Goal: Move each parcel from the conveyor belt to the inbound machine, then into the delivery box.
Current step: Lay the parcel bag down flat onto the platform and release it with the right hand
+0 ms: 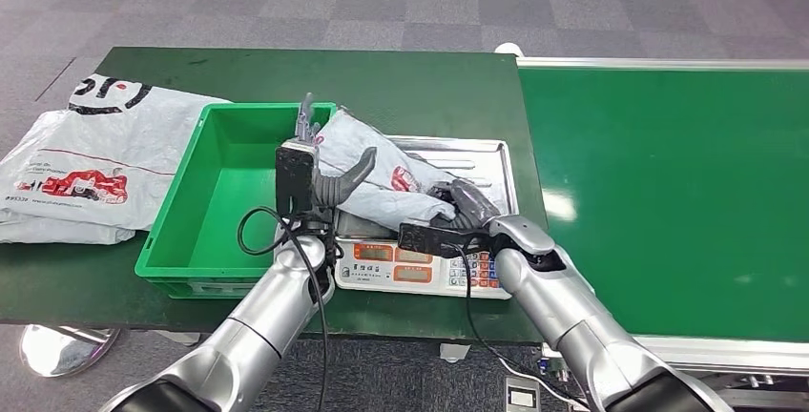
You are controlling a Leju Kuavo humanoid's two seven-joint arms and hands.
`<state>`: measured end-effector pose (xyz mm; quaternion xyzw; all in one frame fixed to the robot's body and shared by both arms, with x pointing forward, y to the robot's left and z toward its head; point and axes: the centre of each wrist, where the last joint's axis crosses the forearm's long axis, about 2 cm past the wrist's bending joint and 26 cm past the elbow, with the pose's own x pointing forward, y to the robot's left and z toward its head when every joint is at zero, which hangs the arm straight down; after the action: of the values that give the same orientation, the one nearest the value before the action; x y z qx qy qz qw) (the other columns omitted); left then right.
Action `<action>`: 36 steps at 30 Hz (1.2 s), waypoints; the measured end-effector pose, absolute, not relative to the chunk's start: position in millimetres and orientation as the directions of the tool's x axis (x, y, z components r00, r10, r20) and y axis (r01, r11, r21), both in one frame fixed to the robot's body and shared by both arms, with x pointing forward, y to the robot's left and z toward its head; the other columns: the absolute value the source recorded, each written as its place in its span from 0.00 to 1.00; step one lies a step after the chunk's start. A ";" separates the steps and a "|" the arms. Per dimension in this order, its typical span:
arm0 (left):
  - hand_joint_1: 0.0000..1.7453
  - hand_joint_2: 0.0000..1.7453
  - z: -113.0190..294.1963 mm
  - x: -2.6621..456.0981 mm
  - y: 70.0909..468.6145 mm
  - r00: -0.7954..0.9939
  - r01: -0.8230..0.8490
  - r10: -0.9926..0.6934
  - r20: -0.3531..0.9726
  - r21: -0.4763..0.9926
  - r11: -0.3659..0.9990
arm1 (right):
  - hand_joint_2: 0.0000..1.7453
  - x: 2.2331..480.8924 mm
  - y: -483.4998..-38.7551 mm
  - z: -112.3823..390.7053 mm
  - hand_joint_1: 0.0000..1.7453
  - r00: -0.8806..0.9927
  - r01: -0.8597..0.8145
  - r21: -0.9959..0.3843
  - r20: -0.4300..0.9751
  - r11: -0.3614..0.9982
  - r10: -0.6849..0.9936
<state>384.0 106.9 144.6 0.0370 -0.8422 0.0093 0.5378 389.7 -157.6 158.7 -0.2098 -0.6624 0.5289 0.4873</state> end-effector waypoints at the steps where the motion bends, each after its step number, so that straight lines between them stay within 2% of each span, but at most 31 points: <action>1: 0.00 1.00 145.7 384.2 107.2 -0.424 -0.079 -0.054 0.904 0.022 0.997 | 1.00 389.1 -155.9 159.9 0.00 -0.444 -0.227 -0.907 0.421 0.354 0.791; 6: 0.00 1.00 149.4 383.1 106.9 -0.442 -0.099 -0.053 0.895 0.010 0.995 | 1.00 387.8 -151.5 168.7 0.00 -0.465 -0.064 -0.916 0.379 0.397 0.800; 12: 0.00 1.00 151.9 381.6 104.6 -0.460 -0.098 -0.056 0.886 0.012 0.995 | 1.00 385.6 -152.7 181.2 0.00 -0.510 0.156 -0.838 0.385 0.523 0.769; 22: 0.00 1.00 151.0 380.5 98.8 -0.470 -0.095 -0.119 0.875 0.084 0.992 | 1.00 382.8 -162.7 182.2 0.00 -0.492 0.205 -0.746 0.481 0.633 0.726; 25: 0.00 1.00 149.6 382.0 95.0 -0.450 -0.059 -0.184 0.874 0.177 0.982 | 1.00 383.5 -171.2 181.6 0.00 -0.476 0.215 -0.670 0.564 0.711 0.675; 28: 0.00 1.00 154.9 387.6 89.3 -0.422 0.033 -0.330 0.844 0.378 0.925 | 1.00 386.8 -186.1 182.0 0.00 -0.440 0.228 -0.546 0.680 0.806 0.586; 32: 0.00 1.00 169.2 397.4 80.4 -0.453 0.197 -0.562 0.692 0.693 0.694 | 1.00 397.2 -212.2 186.7 0.00 -0.411 0.284 -0.387 0.777 0.877 0.476; 36: 0.00 1.00 174.0 400.5 75.9 -0.524 0.252 -0.653 0.546 0.832 0.494 | 1.00 407.7 -235.2 192.9 0.00 -0.386 0.357 -0.340 0.795 0.870 0.469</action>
<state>400.5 75.9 174.0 0.1381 -0.7267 -0.4838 0.4677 407.7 -235.2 192.9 -0.2487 -0.8304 0.0564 0.4954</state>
